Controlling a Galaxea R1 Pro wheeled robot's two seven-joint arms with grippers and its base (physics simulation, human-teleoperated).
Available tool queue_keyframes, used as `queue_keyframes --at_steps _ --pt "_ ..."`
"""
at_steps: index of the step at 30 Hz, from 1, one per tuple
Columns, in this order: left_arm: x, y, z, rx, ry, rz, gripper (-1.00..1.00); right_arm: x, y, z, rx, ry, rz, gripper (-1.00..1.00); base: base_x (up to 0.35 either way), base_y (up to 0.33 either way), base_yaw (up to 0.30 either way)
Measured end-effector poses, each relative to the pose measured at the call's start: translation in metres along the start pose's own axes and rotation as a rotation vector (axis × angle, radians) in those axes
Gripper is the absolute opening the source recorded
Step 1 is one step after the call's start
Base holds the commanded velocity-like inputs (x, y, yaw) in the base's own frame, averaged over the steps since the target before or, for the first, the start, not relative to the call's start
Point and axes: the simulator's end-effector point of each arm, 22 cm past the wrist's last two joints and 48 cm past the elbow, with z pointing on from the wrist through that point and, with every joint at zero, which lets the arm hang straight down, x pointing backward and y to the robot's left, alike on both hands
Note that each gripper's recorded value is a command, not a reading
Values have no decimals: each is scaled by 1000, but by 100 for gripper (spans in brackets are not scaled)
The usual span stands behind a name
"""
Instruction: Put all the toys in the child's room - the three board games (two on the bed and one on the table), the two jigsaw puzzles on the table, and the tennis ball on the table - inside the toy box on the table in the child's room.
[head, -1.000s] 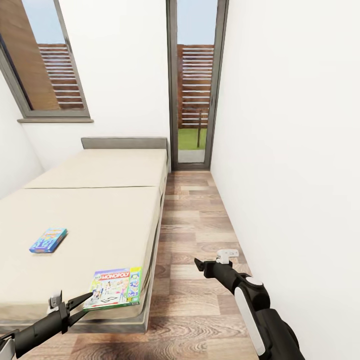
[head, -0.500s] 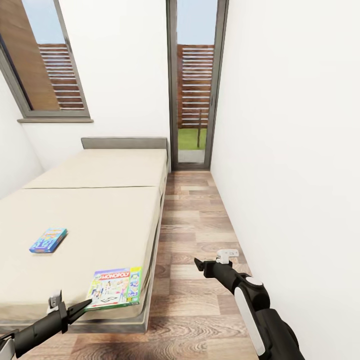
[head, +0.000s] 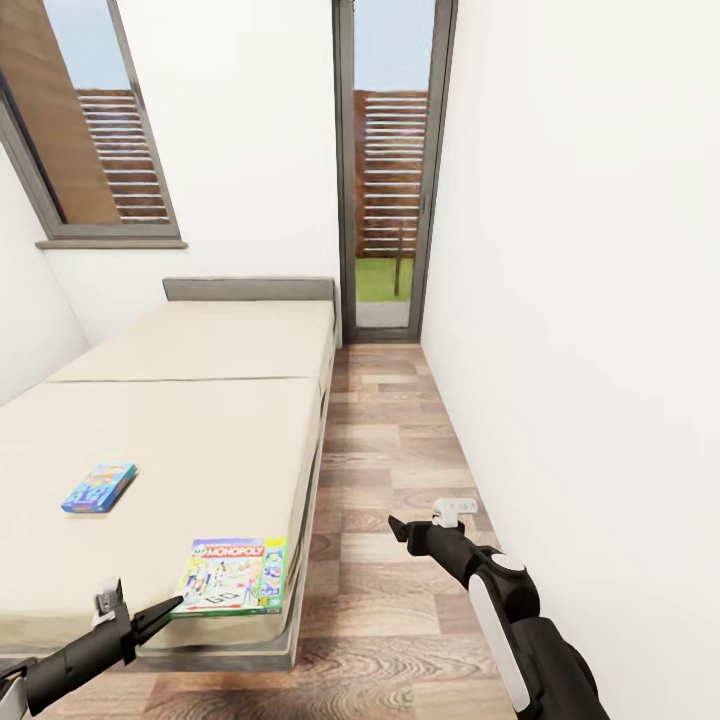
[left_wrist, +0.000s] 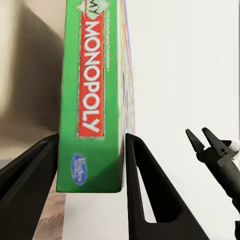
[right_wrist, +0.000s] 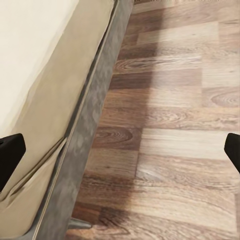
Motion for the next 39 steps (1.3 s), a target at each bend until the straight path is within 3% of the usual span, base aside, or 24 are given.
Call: queue_keyframes --at_steps 14,25,29,34,39 --pt "-12 -30 -4 0 0 6 -100 -25 12 -10 -7 4 -11 100 0 0 0" --pt "-44 -60 -25 -18 11 21 -100 -39 17 -16 -10 2 -6 100 0 0 0" --pt "-71 -101 -41 26 21 59 -100 -46 19 -19 -10 2 -2 100 0 0 0" --pt "-77 -153 -50 170 49 88 -100 -50 18 -22 -8 12 20 100 0 0 0" --pt "-70 -168 -43 159 110 119 -100 -56 23 -25 -15 21 47 100 0 0 0"
